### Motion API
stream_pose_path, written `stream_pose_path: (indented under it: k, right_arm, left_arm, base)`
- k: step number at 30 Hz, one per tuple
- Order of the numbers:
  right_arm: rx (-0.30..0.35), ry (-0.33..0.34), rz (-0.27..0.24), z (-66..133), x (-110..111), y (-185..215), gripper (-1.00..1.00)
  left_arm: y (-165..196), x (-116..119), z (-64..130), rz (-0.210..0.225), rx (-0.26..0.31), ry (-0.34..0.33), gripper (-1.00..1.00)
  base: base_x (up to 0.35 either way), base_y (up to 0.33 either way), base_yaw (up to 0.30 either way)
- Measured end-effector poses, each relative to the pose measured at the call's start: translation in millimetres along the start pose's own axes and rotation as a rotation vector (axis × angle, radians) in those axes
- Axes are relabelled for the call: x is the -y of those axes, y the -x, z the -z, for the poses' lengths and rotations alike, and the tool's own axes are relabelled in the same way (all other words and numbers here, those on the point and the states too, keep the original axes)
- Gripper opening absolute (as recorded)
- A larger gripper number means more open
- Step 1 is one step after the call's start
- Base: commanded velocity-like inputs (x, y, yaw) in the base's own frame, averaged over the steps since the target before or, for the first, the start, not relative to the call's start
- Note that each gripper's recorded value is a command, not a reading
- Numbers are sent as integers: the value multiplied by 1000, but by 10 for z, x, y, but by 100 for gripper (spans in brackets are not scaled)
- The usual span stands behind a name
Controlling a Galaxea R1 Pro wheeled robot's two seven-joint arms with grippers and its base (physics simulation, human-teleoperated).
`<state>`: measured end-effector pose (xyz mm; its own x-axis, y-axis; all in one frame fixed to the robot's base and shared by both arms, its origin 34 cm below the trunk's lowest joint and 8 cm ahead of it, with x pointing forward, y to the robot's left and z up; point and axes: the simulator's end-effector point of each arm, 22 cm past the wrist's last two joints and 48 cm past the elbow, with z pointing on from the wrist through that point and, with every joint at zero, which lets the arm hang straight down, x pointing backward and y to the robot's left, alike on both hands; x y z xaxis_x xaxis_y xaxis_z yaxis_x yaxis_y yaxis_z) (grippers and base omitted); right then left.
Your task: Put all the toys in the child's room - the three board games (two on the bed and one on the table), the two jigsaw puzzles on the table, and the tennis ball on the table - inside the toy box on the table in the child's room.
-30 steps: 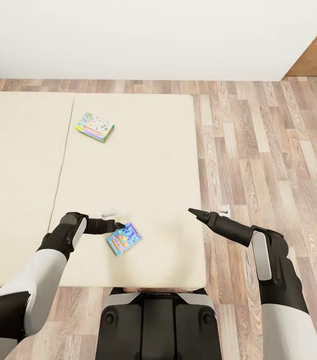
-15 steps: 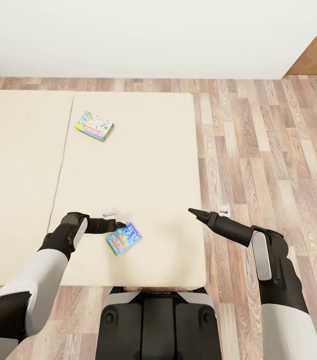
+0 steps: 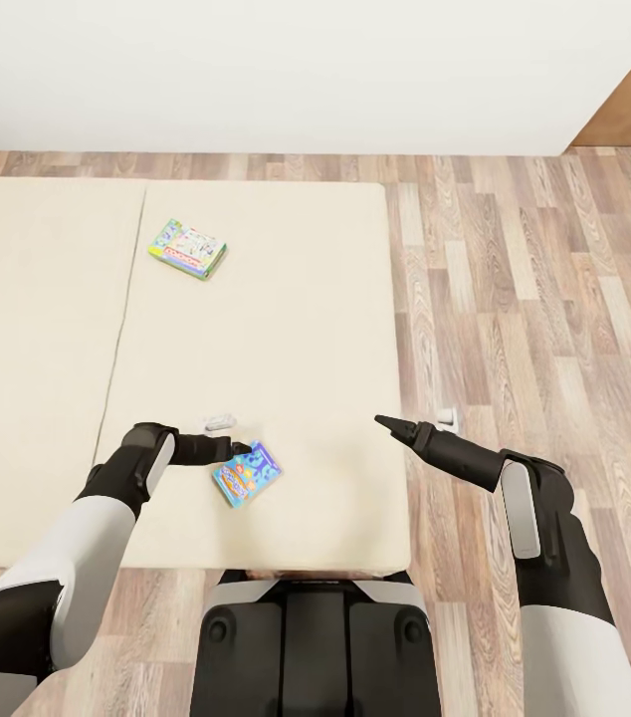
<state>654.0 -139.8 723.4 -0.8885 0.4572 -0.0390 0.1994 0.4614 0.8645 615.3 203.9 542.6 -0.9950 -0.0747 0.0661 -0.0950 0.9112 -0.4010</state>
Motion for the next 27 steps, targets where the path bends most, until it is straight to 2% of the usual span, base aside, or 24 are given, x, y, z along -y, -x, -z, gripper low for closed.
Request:
stream_pose_path:
  k: [27]
  right_arm:
    - [-17,-29,-30,-55,198,-97,100]
  left_arm:
    - [-124,-44,-141,11,-26,-3,100]
  base:
    - [0,-1,0]
